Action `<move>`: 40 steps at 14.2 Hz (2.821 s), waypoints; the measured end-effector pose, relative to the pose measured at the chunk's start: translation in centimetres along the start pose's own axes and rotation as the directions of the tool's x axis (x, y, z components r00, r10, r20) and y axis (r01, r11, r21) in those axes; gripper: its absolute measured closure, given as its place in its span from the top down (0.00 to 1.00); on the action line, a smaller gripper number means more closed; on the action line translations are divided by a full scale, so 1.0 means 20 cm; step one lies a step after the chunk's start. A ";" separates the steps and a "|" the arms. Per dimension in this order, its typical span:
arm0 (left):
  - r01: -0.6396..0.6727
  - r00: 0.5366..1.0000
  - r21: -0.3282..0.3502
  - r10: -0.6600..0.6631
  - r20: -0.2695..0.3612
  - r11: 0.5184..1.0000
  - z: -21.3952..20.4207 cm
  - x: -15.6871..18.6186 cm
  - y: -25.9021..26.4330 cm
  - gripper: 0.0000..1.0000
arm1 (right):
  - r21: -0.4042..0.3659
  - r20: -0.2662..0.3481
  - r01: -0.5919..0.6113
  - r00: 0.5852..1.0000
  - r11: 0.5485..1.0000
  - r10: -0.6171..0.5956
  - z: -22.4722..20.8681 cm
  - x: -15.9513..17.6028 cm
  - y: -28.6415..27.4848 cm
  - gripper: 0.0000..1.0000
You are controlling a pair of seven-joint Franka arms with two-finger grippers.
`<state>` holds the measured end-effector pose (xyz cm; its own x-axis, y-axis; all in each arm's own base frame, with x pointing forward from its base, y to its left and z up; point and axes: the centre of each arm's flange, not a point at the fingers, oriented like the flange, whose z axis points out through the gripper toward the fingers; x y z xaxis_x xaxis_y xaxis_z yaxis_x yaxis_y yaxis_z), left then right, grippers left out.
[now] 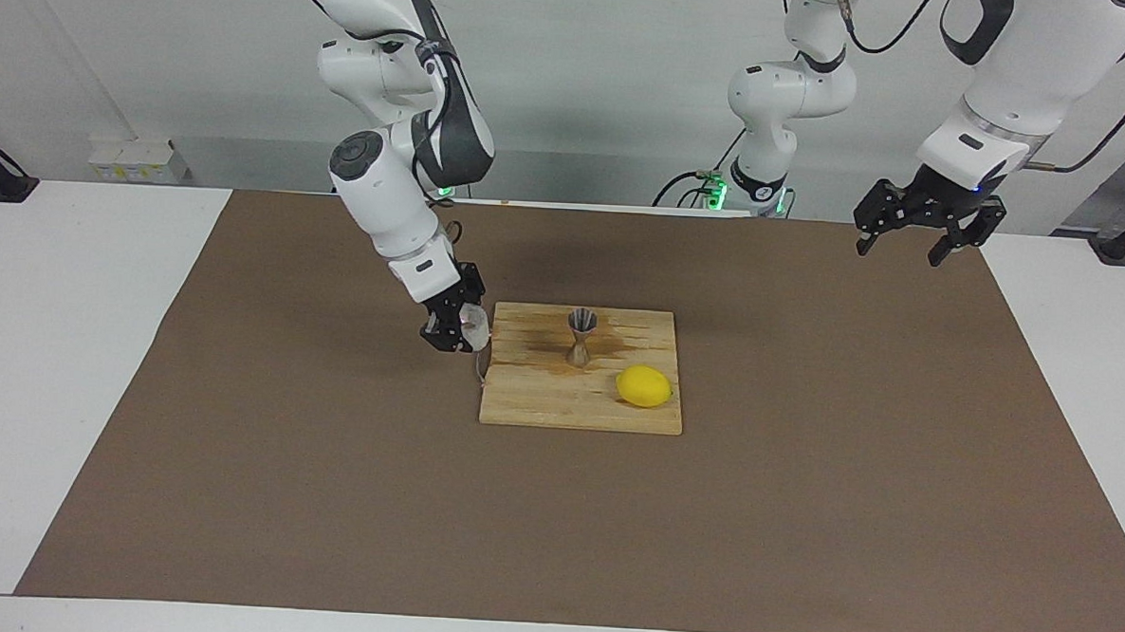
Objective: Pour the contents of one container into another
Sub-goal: 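Lift the clear cup with the right gripper toward the metal cup, then tilt the clear cup over the metal cup with the right gripper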
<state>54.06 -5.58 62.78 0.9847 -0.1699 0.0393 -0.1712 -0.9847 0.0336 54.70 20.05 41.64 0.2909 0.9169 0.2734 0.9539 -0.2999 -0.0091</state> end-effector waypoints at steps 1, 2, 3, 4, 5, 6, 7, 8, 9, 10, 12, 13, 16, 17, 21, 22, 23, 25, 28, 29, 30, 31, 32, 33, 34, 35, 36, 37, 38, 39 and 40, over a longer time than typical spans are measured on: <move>0.000 1.000 0.000 0.000 0.000 1.000 0.00 0.00 0.00 1.00 | -0.002 0.003 0.006 1.000 1.000 -0.006 -0.01 0.01 0.00 0.54; 0.000 1.000 0.000 0.000 0.000 1.000 0.00 0.00 0.00 1.00 | -0.008 0.016 0.016 1.000 1.000 -0.016 -0.02 0.03 0.00 0.54; 0.000 1.000 0.000 0.000 0.000 1.000 0.00 0.00 0.00 1.00 | -0.017 0.034 0.021 0.999 1.000 -0.021 -0.03 0.05 -0.01 0.54; 0.000 1.000 0.000 0.000 0.000 1.000 0.00 0.00 0.00 1.00 | -0.024 0.052 0.023 0.998 0.999 -0.022 -0.04 0.07 -0.02 0.54; 0.000 1.000 0.000 0.000 0.000 1.000 0.00 0.00 0.00 1.00 | -0.031 0.066 0.027 0.997 0.999 -0.025 -0.04 0.09 -0.03 0.54; 0.000 1.000 0.000 0.000 -0.001 1.000 0.00 0.00 0.00 1.00 | -0.035 0.075 0.035 0.997 0.999 -0.032 -0.04 0.12 -0.04 0.54; 0.000 1.000 0.000 0.000 -0.001 1.000 0.00 0.00 0.00 1.00 | -0.039 0.086 0.041 0.996 0.998 -0.038 -0.03 0.14 -0.05 0.54; 0.000 1.000 0.000 0.000 -0.001 1.000 0.00 0.00 0.00 1.00 | -0.043 0.098 0.043 0.994 0.998 -0.039 -0.02 0.16 -0.06 0.54; 0.000 1.000 0.000 0.000 -0.002 1.000 0.00 0.00 0.00 1.00 | -0.048 0.108 0.045 0.993 0.998 -0.040 -0.01 0.16 -0.07 0.54; 0.000 1.000 0.000 0.000 -0.002 1.000 0.00 0.00 0.00 1.00 | -0.051 0.117 0.050 0.992 0.997 -0.043 -0.01 0.18 -0.08 0.54; 0.001 1.000 0.000 -0.001 -0.002 1.000 0.00 0.00 0.00 1.00 | -0.058 0.134 0.050 0.990 0.997 -0.041 0.00 0.23 -0.11 0.54; 0.001 1.000 0.000 -0.001 -0.003 1.000 0.00 0.00 0.00 1.00 | -0.069 0.151 0.049 0.988 0.996 -0.038 0.00 0.26 -0.13 0.54; 0.001 1.000 0.000 -0.001 -0.003 1.000 0.00 0.00 0.00 1.00 | -0.070 0.176 0.032 0.984 0.997 -0.019 0.01 0.37 -0.16 0.54; 0.001 1.000 0.000 -0.001 -0.003 1.000 -0.01 0.00 0.00 1.00 | -0.075 0.182 0.026 0.983 0.997 -0.012 0.00 0.39 -0.16 0.54; 0.002 1.000 0.001 -0.002 -0.007 1.000 -0.01 0.00 -0.01 1.00 | -0.100 0.194 -0.013 0.980 0.995 0.033 0.05 0.50 -0.19 0.54; 0.002 1.000 0.001 -0.002 -0.007 1.000 -0.01 0.00 -0.01 1.00 | -0.106 0.197 -0.019 0.980 0.994 0.040 0.07 0.52 -0.19 0.54; 0.002 1.000 0.001 -0.002 -0.007 1.000 -0.01 0.00 -0.01 1.00 | -0.110 0.201 -0.019 0.979 0.994 0.041 0.08 0.55 -0.19 0.54; 0.002 1.000 0.001 -0.002 -0.007 1.000 -0.01 0.00 -0.01 1.00 | -0.118 0.224 -0.002 0.974 0.993 0.029 0.10 0.59 -0.20 0.54; 0.002 1.000 0.001 -0.002 -0.008 1.000 -0.01 0.00 -0.01 1.00 | -0.126 0.263 0.048 0.965 0.991 -0.013 0.11 0.63 -0.25 0.54; 0.002 1.000 0.001 -0.002 -0.008 1.000 -0.01 0.00 -0.01 1.00 | -0.125 0.279 0.066 0.960 0.990 -0.029 0.12 0.64 -0.28 0.54; 0.002 1.000 0.001 -0.002 -0.008 1.000 -0.01 0.00 -0.01 1.00 | -0.125 0.301 0.083 0.953 0.989 -0.042 0.13 0.65 -0.29 0.54; 0.002 1.000 0.001 -0.002 -0.008 1.000 -0.01 0.00 -0.01 1.00 | -0.126 0.323 0.099 0.945 0.987 -0.054 0.14 0.65 -0.31 0.54; 0.002 1.000 0.001 -0.002 -0.008 1.000 -0.01 0.00 -0.01 1.00 | -0.127 0.346 0.119 0.936 0.985 -0.069 0.14 0.65 -0.33 0.54; 0.002 1.000 0.001 -0.002 -0.008 1.000 -0.01 0.00 -0.01 1.00 | -0.126 0.365 0.135 0.927 0.983 -0.080 0.15 0.66 -0.34 0.54; 0.002 1.000 0.001 -0.002 -0.008 1.000 -0.01 0.00 -0.01 1.00 | -0.126 0.380 0.147 0.921 0.981 -0.090 0.16 0.66 -0.36 0.54; 0.002 1.000 0.001 -0.002 -0.008 1.000 -0.01 0.00 -0.01 1.00 | -0.129 0.391 0.159 0.915 0.979 -0.097 0.16 0.66 -0.36 0.54; 0.002 1.000 0.001 -0.002 -0.008 1.000 -0.01 0.00 -0.01 1.00 | -0.132 0.397 0.168 0.912 0.977 -0.103 0.16 0.67 -0.37 0.54; 0.002 1.000 0.001 -0.002 -0.008 1.000 -0.01 0.00 -0.01 1.00 | -0.134 0.403 0.179 0.908 0.975 -0.112 0.16 0.68 -0.38 0.54; 0.002 1.000 0.001 -0.002 -0.008 1.000 -0.01 0.00 -0.01 1.00 | -0.139 0.412 0.193 0.903 0.971 -0.121 0.16 0.68 -0.39 0.54; 0.002 1.000 0.001 -0.002 -0.009 1.000 -0.01 0.00 -0.01 1.00 | -0.141 0.418 0.203 0.900 0.969 -0.127 0.17 0.69 -0.40 0.54; 0.002 1.000 0.001 -0.002 -0.009 1.000 -0.01 0.00 -0.01 1.00 | -0.144 0.423 0.211 0.896 0.967 -0.133 0.17 0.69 -0.41 0.54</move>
<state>54.15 -5.45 62.93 0.9847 -0.1674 0.0478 -0.1690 -0.9851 0.0329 51.24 36.06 42.31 0.1654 0.9730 -0.1612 0.9731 -0.1344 0.1874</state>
